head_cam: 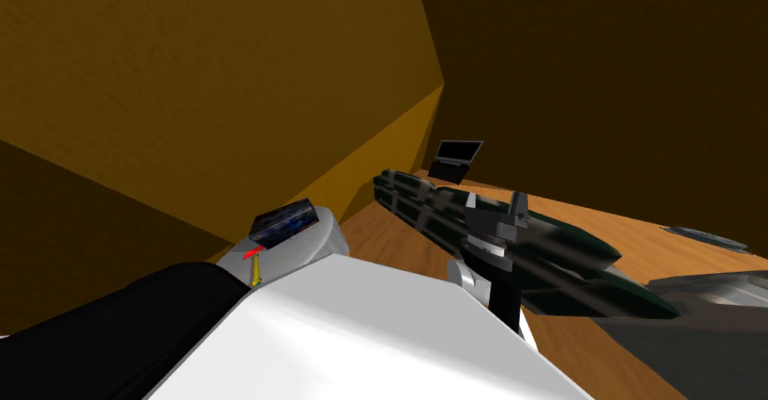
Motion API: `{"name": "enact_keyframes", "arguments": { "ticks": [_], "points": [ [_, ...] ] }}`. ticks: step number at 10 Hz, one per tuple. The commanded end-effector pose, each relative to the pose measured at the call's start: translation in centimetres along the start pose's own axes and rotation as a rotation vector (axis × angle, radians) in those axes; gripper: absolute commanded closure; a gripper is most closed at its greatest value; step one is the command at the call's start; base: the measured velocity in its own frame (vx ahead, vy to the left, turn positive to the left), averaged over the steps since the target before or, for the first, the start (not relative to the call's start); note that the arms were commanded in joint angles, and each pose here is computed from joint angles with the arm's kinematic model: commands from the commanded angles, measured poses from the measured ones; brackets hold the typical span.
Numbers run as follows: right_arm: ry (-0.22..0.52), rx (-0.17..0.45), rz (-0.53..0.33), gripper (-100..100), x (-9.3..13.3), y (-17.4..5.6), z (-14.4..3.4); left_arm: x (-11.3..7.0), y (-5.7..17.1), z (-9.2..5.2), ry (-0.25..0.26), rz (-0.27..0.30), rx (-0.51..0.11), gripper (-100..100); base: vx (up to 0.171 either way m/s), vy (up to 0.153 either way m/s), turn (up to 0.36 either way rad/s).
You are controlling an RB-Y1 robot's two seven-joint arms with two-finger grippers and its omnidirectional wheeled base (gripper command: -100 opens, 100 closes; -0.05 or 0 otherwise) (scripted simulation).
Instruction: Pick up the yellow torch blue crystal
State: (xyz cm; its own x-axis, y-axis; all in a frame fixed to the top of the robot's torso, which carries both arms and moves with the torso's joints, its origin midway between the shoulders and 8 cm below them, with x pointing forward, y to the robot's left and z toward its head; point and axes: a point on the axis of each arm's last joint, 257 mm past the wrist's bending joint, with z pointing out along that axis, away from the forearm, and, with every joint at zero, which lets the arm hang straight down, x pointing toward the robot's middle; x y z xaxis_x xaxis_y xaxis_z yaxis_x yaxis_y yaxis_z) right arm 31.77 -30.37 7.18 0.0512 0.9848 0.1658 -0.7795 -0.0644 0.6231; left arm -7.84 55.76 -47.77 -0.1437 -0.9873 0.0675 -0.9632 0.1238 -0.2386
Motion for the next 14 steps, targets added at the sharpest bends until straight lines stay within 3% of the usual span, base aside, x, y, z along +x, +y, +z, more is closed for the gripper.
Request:
{"name": "enact_keyframes", "arguments": {
  "ticks": [1, 4, 7, 9, 10, 11, 12, 14],
  "points": [
    [0.000, 0.000, 0.000, 0, 0.0, 0.0, 0.0, -1.5, 3.2, -1.6, -0.036, 0.000, -0.071, -100, 0.139, 0.155, -0.352],
    [0.000, 0.000, 0.000, 0, 0.0, 0.0, 0.0, -2.2, 4.8, -2.4, -0.051, 0.000, -0.107, -100, 0.074, 0.115, -0.101],
    [0.000, 0.000, 0.000, 0, 0.0, 0.0, 0.0, -3.1, 8.3, -4.0, -0.077, 0.000, -0.185, -100, 0.079, 0.114, -0.184],
    [0.000, 0.000, 0.000, 0, 0.0, 0.0, 0.0, -3.0, 9.7, -4.2, -0.079, -0.001, -0.214, -100, 0.092, 0.138, -0.201],
    [0.000, 0.000, 0.000, 0, 0.0, 0.0, 0.0, -3.1, 9.3, -4.0, -0.078, 0.000, -0.205, -100, 0.042, 0.077, -0.048],
    [0.000, 0.000, 0.000, 0, 0.0, 0.0, 0.0, -3.2, 9.4, -4.0, -0.079, 0.000, -0.206, 0, 0.008, 0.015, 0.002],
    [0.000, 0.000, 0.000, 0, 0.0, 0.0, 0.0, -2.6, 9.4, -2.9, -0.082, -0.018, -0.203, -100, -0.040, 0.022, -0.140],
    [0.000, 0.000, 0.000, 0, 0.0, 0.0, 0.0, -1.8, 9.5, -1.6, -0.086, -0.041, -0.200, -100, -0.094, 0.029, -0.147]
  ]
}}
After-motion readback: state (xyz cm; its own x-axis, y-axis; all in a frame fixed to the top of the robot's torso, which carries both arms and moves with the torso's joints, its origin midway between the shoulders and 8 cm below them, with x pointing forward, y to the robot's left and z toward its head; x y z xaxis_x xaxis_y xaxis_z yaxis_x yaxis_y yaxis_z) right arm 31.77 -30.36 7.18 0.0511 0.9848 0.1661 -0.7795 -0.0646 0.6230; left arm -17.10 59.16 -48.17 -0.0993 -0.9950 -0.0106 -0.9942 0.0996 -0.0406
